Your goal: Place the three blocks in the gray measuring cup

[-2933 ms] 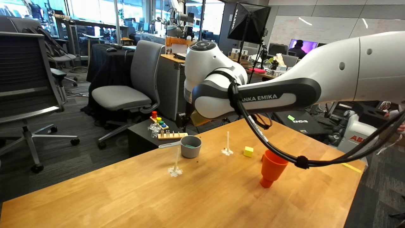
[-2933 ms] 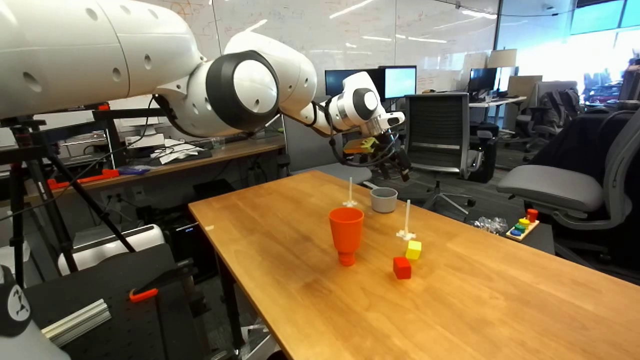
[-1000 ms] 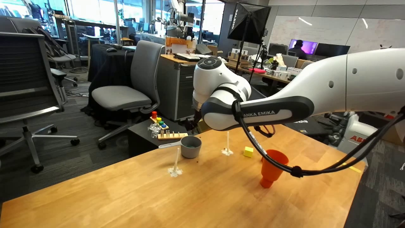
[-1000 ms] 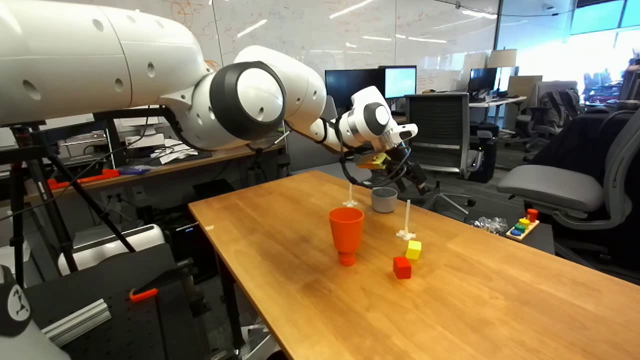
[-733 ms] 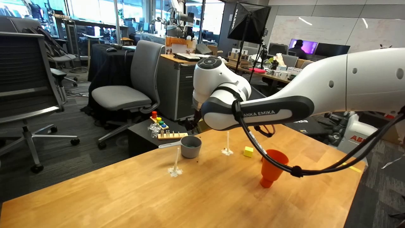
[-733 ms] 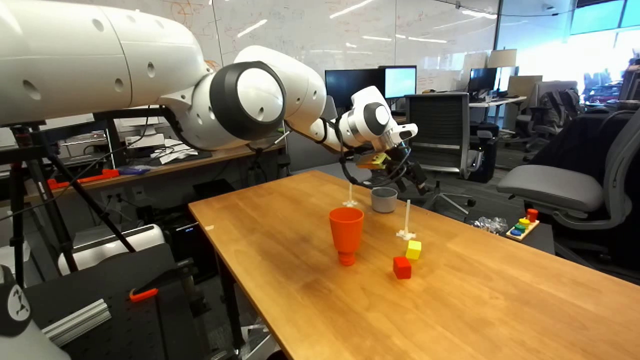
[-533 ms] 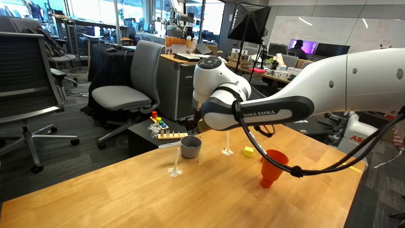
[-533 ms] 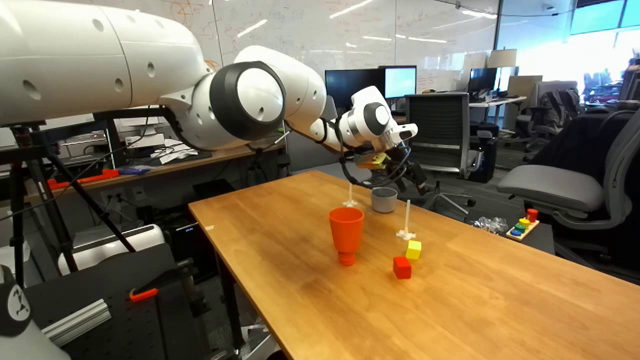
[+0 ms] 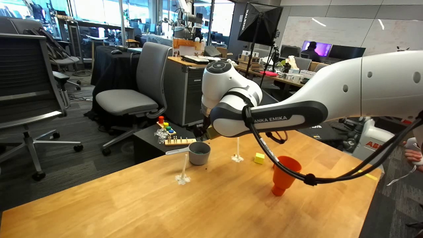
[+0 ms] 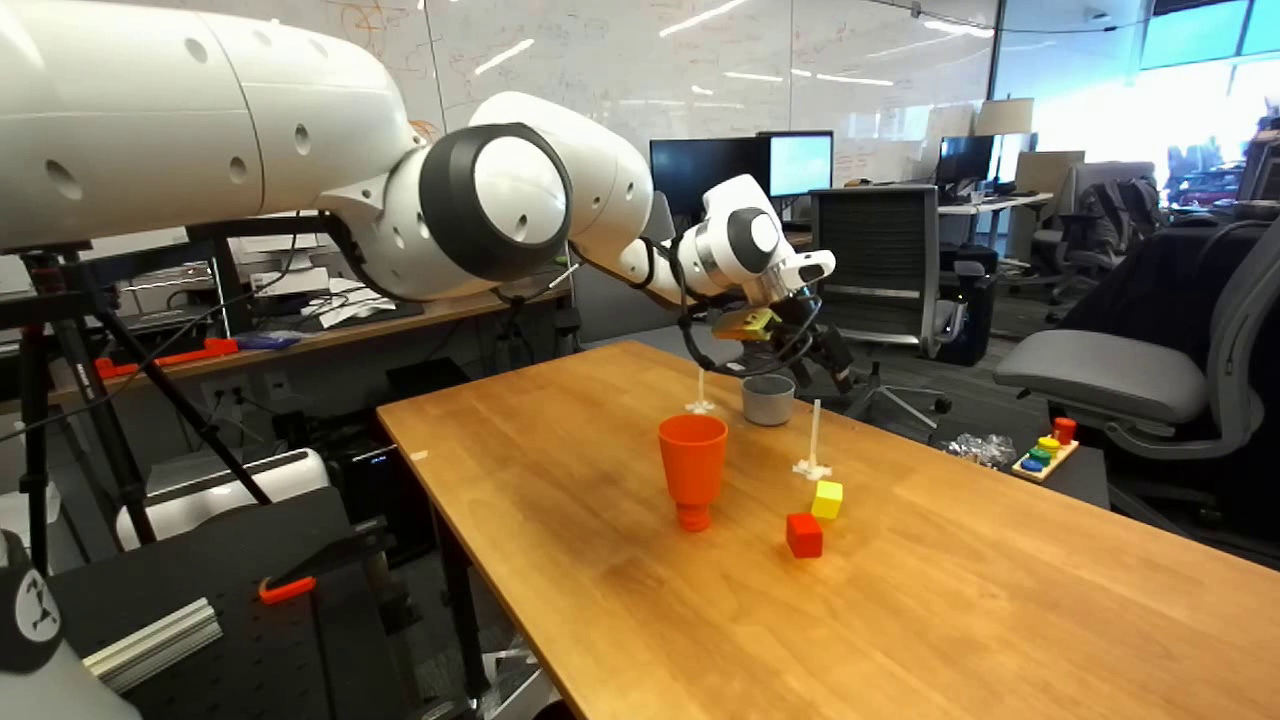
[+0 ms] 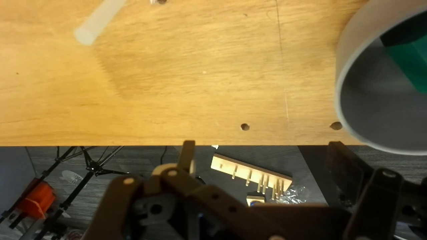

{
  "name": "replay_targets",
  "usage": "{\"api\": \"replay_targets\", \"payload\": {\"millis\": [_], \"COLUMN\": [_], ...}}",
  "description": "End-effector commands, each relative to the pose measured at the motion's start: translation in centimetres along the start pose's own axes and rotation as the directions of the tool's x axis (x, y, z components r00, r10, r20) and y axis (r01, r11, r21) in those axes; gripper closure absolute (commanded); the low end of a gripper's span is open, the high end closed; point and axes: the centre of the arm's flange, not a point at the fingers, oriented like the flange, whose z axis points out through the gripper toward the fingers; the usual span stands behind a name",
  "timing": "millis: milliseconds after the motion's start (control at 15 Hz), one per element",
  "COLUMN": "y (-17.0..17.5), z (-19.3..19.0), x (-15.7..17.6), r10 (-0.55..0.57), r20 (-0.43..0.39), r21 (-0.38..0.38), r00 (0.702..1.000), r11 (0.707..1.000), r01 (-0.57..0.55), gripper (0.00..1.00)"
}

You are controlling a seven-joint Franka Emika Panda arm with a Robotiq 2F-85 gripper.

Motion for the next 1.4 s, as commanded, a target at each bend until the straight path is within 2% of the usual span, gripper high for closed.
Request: {"api": "replay_targets", "payload": {"millis": [0, 467, 1067, 1333], "y": [-1.4, -3.2, -2.4, -1.6], "z": [0.7, 0.3, 0.0, -1.3], "x": [-0.4, -2.6, -4.0, -4.7], "r10": [-0.049, -0.127, -0.143, -0.138], "r20": [0.015, 0.020, 0.052, 0.031], "r21": [0.010, 0.042, 0.061, 0.043], "r00": [0.999, 0.992, 0.988, 0.990], "r11": [0.999, 0.991, 0.988, 0.990], "r01": [0.048, 0.126, 0.140, 0.136], "gripper": [0.00, 0.00, 0.00, 0.00]}}
